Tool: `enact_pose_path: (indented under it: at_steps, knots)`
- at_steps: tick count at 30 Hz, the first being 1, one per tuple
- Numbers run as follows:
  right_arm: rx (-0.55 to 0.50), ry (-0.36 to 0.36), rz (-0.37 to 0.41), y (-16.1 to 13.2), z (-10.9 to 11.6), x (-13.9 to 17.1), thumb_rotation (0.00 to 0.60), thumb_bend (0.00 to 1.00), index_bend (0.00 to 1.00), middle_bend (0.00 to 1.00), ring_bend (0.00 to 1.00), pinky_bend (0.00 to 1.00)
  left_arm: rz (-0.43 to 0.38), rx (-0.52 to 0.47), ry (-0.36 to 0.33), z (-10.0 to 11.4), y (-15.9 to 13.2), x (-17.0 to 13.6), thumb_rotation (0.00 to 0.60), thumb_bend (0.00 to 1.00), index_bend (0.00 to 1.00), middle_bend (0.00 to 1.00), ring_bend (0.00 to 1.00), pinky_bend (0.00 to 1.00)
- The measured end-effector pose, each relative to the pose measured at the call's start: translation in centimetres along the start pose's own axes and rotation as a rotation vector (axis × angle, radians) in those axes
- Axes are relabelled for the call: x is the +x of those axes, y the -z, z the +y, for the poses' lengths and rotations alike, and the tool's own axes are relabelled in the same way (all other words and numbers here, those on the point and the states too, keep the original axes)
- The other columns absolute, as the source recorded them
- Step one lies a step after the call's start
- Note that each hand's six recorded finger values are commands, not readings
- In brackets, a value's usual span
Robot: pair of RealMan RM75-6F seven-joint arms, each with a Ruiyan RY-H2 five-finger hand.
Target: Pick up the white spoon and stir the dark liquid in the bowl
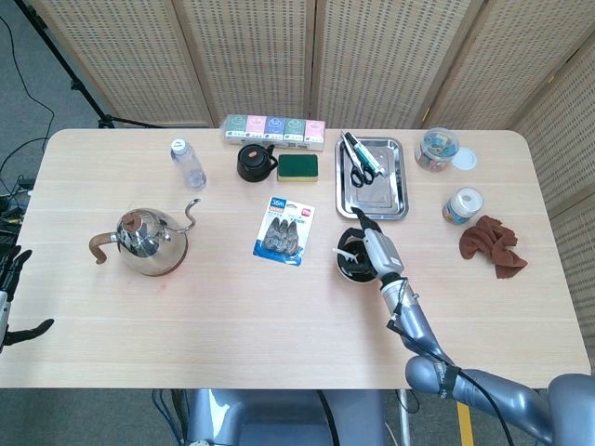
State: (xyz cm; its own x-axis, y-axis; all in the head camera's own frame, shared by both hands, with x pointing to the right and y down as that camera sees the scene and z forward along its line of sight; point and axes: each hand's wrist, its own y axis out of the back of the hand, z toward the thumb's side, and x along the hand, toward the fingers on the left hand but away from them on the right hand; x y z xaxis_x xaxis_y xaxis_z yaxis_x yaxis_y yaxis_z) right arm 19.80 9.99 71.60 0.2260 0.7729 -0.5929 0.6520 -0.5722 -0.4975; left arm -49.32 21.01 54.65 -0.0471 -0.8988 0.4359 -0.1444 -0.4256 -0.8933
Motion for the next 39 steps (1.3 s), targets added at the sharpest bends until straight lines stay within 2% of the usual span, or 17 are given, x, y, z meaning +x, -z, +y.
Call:
enact_pose_path:
  at_steps: [6,12,17,25,32,39]
  knots:
    - [-0.020,-0.012,-0.007,0.6,0.4,1.5,0.600,0.47,0.53,0.00,0.00,0.02,-0.013,0.003,0.004,-0.2,-0.4,-0.2,0.600,0.00,0.00,0.00,0.00,0.00]
    - [-0.037,-0.041,0.021,-0.6,-0.1,2.6,0.600,0.47,0.53,0.00,0.00,0.02,-0.023,0.001,0.002,-0.1,-0.6,-0.4,0.600,0.00,0.00,0.00,0.00,0.00]
    - [-0.029,-0.056,0.035,-1.7,-1.0,1.8,0.600,0.47,0.53,0.00,0.00,0.02,-0.018,-0.005,-0.005,0.1,-0.4,-0.4,0.600,0.00,0.00,0.00,0.00,0.00]
    - [-0.020,-0.048,0.015,-1.8,-1.7,-0.1,0.600,0.47,0.53,0.00,0.00,0.02,-0.008,-0.006,-0.003,0.2,0.0,-0.2,0.600,0.00,0.00,0.00,0.00,0.00]
    - [-0.029,-0.015,0.008,-1.5,-0.6,-0.7,0.600,0.47,0.53,0.00,0.00,0.02,-0.002,-0.002,-0.001,0.2,0.1,-0.1,0.600,0.00,0.00,0.00,0.00,0.00]
    - [-0.013,0.023,-0.016,0.1,1.9,-0.3,0.600,0.47,0.53,0.00,0.00,0.02,-0.007,0.013,0.009,-0.3,-0.3,-0.1,0.600,0.00,0.00,0.00,0.00,0.00]
